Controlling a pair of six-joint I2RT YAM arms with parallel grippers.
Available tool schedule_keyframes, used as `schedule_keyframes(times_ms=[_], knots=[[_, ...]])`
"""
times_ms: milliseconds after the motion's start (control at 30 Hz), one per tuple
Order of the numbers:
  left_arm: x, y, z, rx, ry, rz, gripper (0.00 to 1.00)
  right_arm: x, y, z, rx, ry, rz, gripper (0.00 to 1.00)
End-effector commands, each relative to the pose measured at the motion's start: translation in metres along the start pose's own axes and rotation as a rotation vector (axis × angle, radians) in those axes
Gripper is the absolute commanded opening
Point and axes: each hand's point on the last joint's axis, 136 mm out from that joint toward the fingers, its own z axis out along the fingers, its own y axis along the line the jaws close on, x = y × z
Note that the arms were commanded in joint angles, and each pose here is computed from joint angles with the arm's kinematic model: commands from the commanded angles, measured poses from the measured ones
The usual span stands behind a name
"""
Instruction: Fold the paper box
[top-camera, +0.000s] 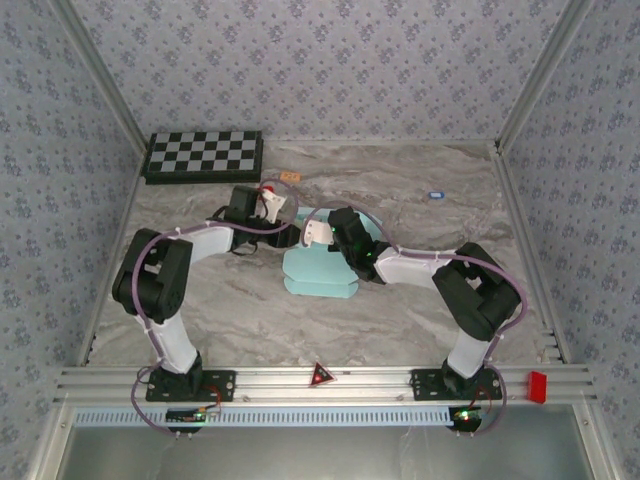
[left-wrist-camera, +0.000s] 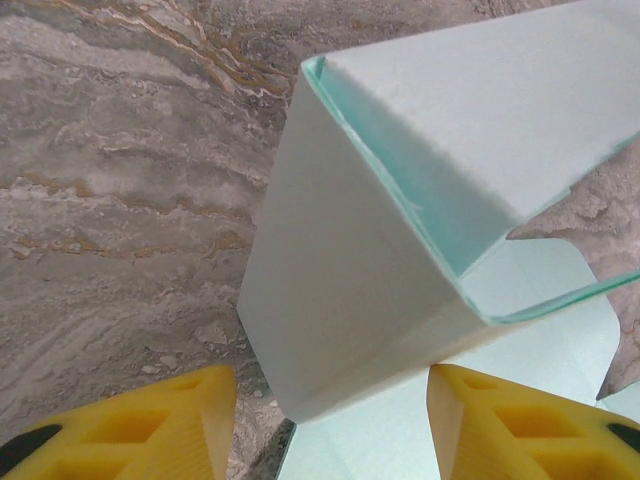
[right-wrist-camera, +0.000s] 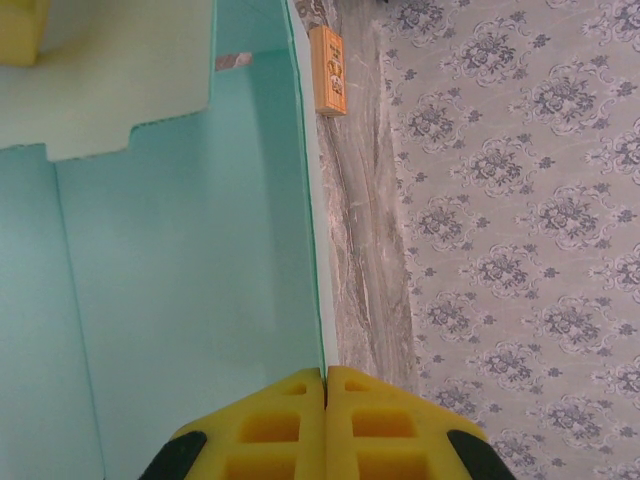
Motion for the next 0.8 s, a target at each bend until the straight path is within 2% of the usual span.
schedule_keyframes(times_ms=[0,767], knots=[[-0.016,-0.007,0.007,0.028,-0.035,0.03,0.53,0.003,0.018,0.005,-0.063,0.021,-0.003,0.0],[-0.025,0.011,0.022,-0.094,-0.163,0.049,0.44,0.0,0.023,0.006,-0.091,0.01,-0.002,0.0]])
